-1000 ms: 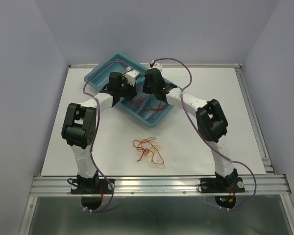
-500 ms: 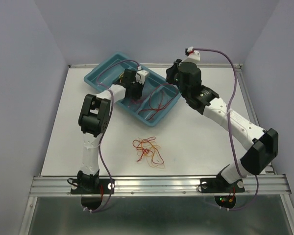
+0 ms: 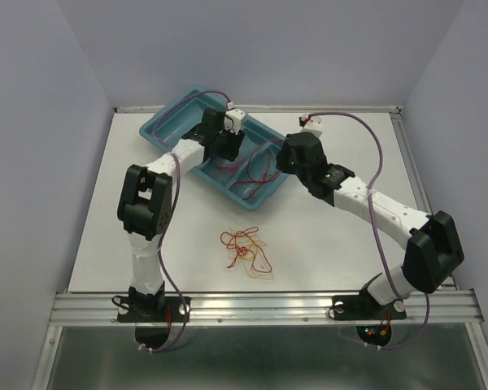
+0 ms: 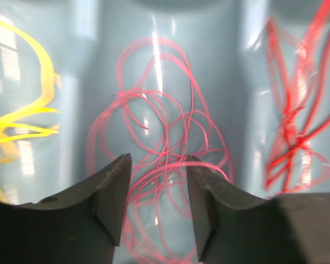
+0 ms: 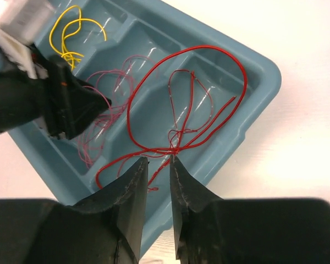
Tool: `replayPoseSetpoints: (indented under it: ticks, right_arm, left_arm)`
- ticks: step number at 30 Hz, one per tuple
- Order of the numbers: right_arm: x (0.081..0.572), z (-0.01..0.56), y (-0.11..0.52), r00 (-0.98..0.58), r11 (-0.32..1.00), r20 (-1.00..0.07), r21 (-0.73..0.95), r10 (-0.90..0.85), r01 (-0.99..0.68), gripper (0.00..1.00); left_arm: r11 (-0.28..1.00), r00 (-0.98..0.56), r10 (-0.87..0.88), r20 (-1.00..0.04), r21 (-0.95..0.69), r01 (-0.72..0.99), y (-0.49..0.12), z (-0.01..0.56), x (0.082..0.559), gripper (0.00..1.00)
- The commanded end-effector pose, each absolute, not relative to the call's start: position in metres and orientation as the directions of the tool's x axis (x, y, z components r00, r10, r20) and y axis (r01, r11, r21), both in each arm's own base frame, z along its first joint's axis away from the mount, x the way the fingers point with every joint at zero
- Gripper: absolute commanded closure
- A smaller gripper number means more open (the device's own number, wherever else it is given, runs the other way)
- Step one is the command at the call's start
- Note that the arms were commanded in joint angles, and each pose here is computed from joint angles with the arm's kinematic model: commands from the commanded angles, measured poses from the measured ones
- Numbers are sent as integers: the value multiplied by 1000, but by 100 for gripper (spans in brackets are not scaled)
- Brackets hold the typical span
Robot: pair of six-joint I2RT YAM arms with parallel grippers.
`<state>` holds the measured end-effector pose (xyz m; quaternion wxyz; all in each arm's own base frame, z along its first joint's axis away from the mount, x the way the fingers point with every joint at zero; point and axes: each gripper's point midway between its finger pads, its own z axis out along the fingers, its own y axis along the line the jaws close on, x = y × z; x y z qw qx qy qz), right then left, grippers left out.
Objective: Untangle the cables
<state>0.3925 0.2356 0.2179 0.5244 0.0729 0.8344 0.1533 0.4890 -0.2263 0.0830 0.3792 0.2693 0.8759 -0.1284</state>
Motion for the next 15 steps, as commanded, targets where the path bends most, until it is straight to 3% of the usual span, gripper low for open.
replayPoseSetpoints:
  ticks: [1, 2, 3, 8, 9, 15]
  right_arm:
    - [389, 205, 244, -466, 926, -828, 375, 313, -44, 67]
    - [390, 199, 245, -476, 925, -819, 379, 319, -32, 51]
    - [390, 193, 246, -486, 925, -813, 379, 321, -23, 43]
    - [393, 164, 242, -518, 919, -770, 385, 371, 87, 21]
    - [393, 156, 239, -524, 913, -755, 387, 394, 130, 10]
    - [391, 134, 231, -532, 888, -712, 383, 458, 253, 9]
  left_arm:
    - [829, -441, 348, -827, 52, 558, -222, 161, 489, 40]
    - [829, -438, 346, -830, 53, 556, -220, 166, 486, 39]
    - [829, -437, 349, -829, 55, 557, -220, 166, 484, 38]
    - [826, -421, 358, -833, 72, 560, -214, 180, 473, 31]
    - [826, -415, 356, -837, 75, 559, -212, 183, 472, 29]
    - [809, -361, 347, -865, 81, 583, -208, 199, 446, 28]
